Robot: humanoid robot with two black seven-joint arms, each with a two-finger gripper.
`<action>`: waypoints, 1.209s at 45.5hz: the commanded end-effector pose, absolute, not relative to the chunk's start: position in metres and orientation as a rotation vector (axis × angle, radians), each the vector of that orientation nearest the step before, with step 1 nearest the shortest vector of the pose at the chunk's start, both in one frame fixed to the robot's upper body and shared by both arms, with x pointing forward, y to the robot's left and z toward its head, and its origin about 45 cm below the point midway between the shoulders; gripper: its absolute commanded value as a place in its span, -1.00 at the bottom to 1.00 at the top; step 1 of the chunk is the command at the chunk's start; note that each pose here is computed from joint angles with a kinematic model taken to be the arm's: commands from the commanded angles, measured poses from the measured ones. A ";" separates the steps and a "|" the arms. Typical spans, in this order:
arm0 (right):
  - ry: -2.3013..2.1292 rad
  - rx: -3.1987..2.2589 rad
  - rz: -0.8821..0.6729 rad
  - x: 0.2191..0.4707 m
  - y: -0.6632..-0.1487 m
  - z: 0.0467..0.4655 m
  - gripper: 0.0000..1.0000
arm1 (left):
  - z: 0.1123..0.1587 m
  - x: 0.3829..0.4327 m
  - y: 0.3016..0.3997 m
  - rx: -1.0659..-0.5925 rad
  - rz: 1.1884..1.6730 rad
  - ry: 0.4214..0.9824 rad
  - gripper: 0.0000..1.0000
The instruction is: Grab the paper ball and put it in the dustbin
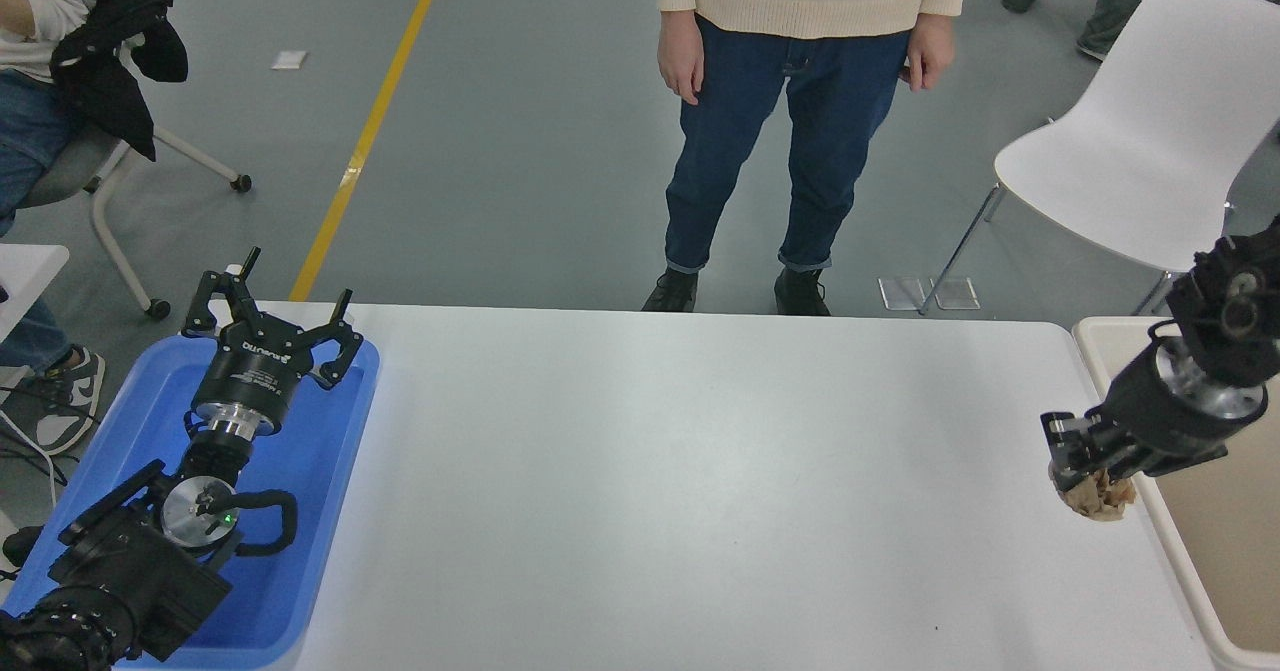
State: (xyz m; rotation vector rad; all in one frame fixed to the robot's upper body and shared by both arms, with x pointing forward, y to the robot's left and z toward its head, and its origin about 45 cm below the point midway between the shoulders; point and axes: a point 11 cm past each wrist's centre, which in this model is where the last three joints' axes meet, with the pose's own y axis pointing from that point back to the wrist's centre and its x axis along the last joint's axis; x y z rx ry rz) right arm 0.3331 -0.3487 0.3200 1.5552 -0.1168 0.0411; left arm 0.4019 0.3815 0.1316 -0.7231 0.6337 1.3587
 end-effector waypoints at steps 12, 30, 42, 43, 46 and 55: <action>-0.258 1.567 0.222 0.349 -0.329 0.424 -1.00 | 0.1316 0.4019 0.3815 -0.723 1.359 0.634 1.00; -0.312 1.503 0.098 0.337 -0.375 0.411 -1.00 | 0.1316 0.4019 0.3815 -0.723 1.359 0.634 1.00; -0.433 1.401 -0.141 0.290 -0.465 0.393 -1.00 | 0.1310 0.4014 0.3817 -0.722 1.360 0.635 1.00; -0.443 1.386 -0.160 0.286 -0.472 0.392 -1.00 | 0.1310 0.4014 0.3817 -0.722 1.360 0.635 1.00; -0.471 1.353 -0.212 0.275 -0.492 0.390 -1.00 | 0.1310 0.4014 0.3817 -0.722 1.360 0.635 1.00; -0.575 1.289 -0.298 0.253 -0.542 0.387 -1.00 | 0.1310 0.4014 0.3817 -0.722 1.360 0.635 1.00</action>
